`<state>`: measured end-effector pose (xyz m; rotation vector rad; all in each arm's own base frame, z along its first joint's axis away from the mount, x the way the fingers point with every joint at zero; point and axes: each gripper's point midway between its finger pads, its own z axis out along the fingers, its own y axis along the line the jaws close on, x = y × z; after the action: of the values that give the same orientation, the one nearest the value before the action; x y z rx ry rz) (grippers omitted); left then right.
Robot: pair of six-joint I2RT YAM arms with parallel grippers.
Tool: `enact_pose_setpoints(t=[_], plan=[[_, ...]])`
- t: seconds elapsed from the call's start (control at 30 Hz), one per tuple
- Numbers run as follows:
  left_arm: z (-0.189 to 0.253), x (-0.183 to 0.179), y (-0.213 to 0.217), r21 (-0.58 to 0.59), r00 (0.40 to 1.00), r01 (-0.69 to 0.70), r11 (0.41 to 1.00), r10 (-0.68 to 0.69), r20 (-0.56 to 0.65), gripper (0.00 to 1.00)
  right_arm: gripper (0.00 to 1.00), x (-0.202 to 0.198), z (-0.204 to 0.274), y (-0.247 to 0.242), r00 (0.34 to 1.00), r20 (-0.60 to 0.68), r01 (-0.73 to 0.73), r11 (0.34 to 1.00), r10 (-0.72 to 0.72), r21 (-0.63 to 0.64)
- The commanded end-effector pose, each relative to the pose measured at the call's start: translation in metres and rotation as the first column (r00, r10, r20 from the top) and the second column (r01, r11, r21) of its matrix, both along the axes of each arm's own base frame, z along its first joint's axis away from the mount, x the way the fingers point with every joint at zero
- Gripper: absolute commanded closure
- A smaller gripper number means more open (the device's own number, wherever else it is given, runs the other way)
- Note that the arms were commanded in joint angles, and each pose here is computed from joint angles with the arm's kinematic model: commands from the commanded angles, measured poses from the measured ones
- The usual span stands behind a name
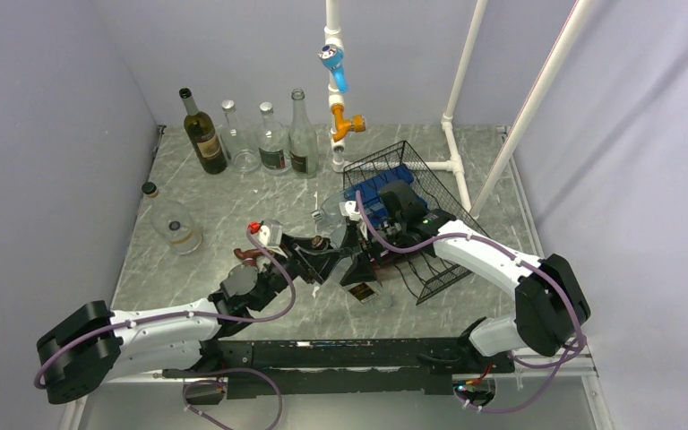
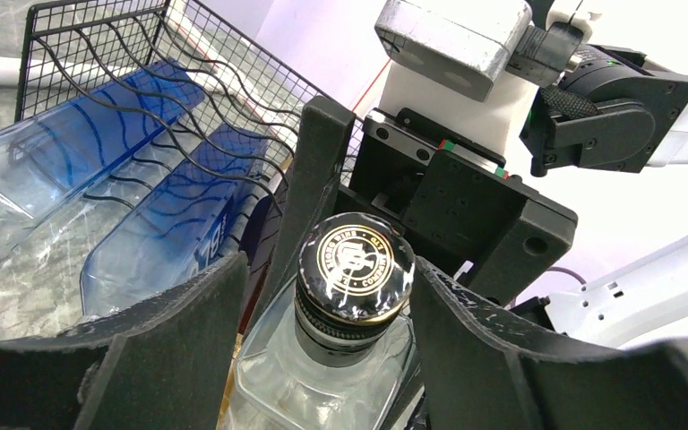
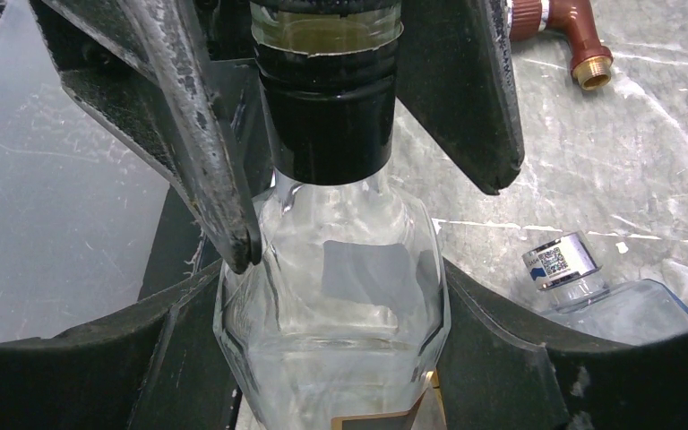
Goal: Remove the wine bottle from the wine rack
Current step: Pick up the wine bottle from the wine rack.
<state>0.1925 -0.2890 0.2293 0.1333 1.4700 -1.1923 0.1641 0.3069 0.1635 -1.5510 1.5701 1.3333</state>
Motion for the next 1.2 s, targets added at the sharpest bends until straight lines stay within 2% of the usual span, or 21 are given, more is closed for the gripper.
enact_pose_setpoints(t=[0.0,0.13,0.3,0.37,0.43,0.47,0.63,0.77,0.83,0.97,1.17], plan=[[0.032,0.001,-0.004,-0.075,0.998,0.002,0.997,0.003,0.060,0.31,1.00,0.000,0.020,0.006,0.999,0.026,-0.040,0.996,0.038,0.084],[0.031,0.001,-0.007,-0.067,0.998,0.007,0.998,-0.003,0.061,0.37,1.00,0.000,0.020,0.006,0.999,0.027,-0.041,0.996,0.038,0.085],[0.030,0.001,-0.011,-0.050,0.998,0.016,0.999,-0.013,0.061,0.52,1.00,0.000,0.019,0.006,0.999,0.026,-0.040,0.996,0.038,0.082],[0.030,0.000,-0.012,-0.040,0.998,0.025,0.999,-0.023,0.066,0.67,1.00,0.001,0.019,0.006,0.999,0.029,-0.040,0.996,0.037,0.082],[0.031,-0.001,-0.014,-0.031,0.997,0.031,0.999,-0.029,0.075,0.93,1.00,0.000,0.018,0.006,0.999,0.025,-0.042,0.996,0.040,0.082],[0.033,-0.001,-0.014,-0.027,0.996,0.032,0.999,-0.030,0.080,1.00,1.00,0.000,0.017,0.006,0.999,0.024,-0.043,0.996,0.041,0.081],[0.042,-0.003,-0.017,0.007,0.992,0.049,0.999,-0.050,0.114,1.00,1.00,0.000,0.014,0.006,0.999,0.022,-0.047,0.996,0.046,0.076],[0.052,-0.007,-0.020,0.020,0.985,0.070,0.997,-0.073,0.158,1.00,0.78,-0.001,0.012,0.004,0.998,0.039,-0.061,0.996,0.058,0.070],[0.057,-0.008,-0.020,0.026,0.981,0.076,0.997,-0.080,0.177,1.00,0.63,-0.002,0.012,0.002,0.997,0.052,-0.068,0.996,0.064,0.065],[0.063,-0.013,-0.022,0.046,0.972,0.097,0.994,-0.104,0.210,1.00,0.38,-0.006,0.017,-0.001,0.992,0.085,-0.095,0.993,0.089,0.071],[0.071,-0.019,-0.022,0.067,0.962,0.118,0.991,-0.131,0.240,1.00,0.15,-0.019,0.026,-0.009,0.980,0.124,-0.169,0.982,0.158,0.082]])
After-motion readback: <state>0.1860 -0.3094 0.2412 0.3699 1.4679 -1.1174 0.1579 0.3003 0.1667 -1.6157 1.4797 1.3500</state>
